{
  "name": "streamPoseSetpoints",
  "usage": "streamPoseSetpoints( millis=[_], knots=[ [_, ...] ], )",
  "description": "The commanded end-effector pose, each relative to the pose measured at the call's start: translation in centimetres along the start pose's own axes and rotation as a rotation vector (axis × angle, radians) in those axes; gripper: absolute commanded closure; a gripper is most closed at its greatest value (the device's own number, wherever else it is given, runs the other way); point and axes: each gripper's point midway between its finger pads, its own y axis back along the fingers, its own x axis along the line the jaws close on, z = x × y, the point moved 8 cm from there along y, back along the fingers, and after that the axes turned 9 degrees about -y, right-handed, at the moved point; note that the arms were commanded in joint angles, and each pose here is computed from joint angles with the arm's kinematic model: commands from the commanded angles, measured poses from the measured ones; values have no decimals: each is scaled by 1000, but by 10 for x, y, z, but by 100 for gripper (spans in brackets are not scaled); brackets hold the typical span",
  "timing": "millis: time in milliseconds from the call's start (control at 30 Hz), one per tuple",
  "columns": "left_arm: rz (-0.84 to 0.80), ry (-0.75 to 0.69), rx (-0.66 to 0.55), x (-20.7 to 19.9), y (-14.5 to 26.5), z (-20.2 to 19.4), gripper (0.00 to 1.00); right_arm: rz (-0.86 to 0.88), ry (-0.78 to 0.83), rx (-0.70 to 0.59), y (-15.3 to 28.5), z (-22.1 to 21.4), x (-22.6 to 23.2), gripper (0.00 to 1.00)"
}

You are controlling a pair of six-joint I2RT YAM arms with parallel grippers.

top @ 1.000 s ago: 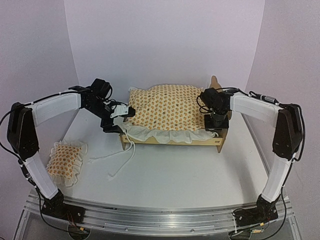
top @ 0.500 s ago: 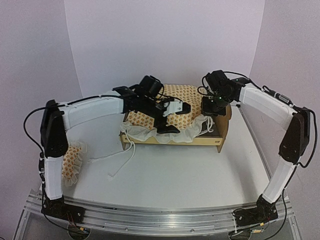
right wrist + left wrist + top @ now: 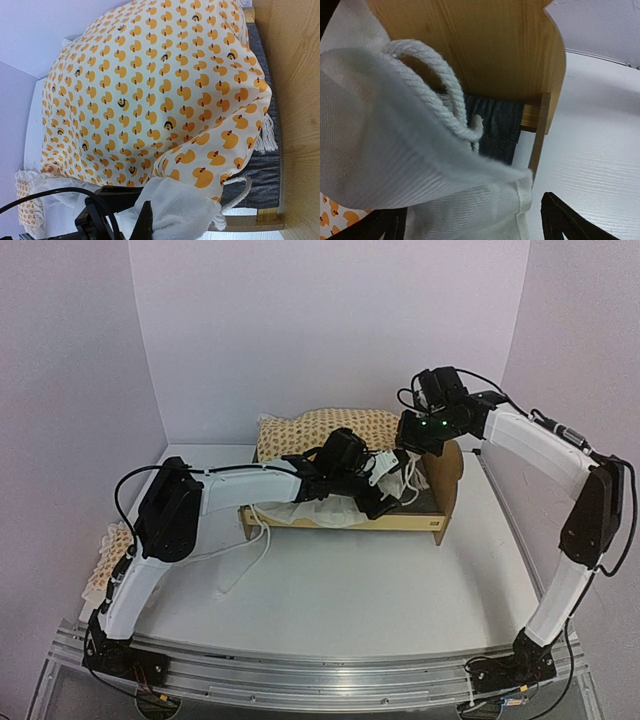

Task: Set up the pet bed

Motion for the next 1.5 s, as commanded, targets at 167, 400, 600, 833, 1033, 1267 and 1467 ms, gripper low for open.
streamPoseSetpoints(
  millis=[167,400,600,833,1033,1267,1467],
  knots=[
    [281,77,-175,43,19,37,95,75,-15,20,26,-8,8,100],
    [303,100,-157,61,43,32,100,152,165,40,40,-10,15,68],
    [312,115,-155,82,60,35,100,239,402,-39,97,-15,12,43],
    [358,121,-143,106,70,27,100,95,357,120,54,-38,-32,60],
    [364,111,-153,112,73,27,100,13,413,253,-2,-51,-54,75],
    [376,123,-151,122,77,22,100,-109,367,303,-50,-48,-74,72],
    [351,137,-159,121,75,20,100,-206,318,269,-80,-37,-78,65]
  ],
)
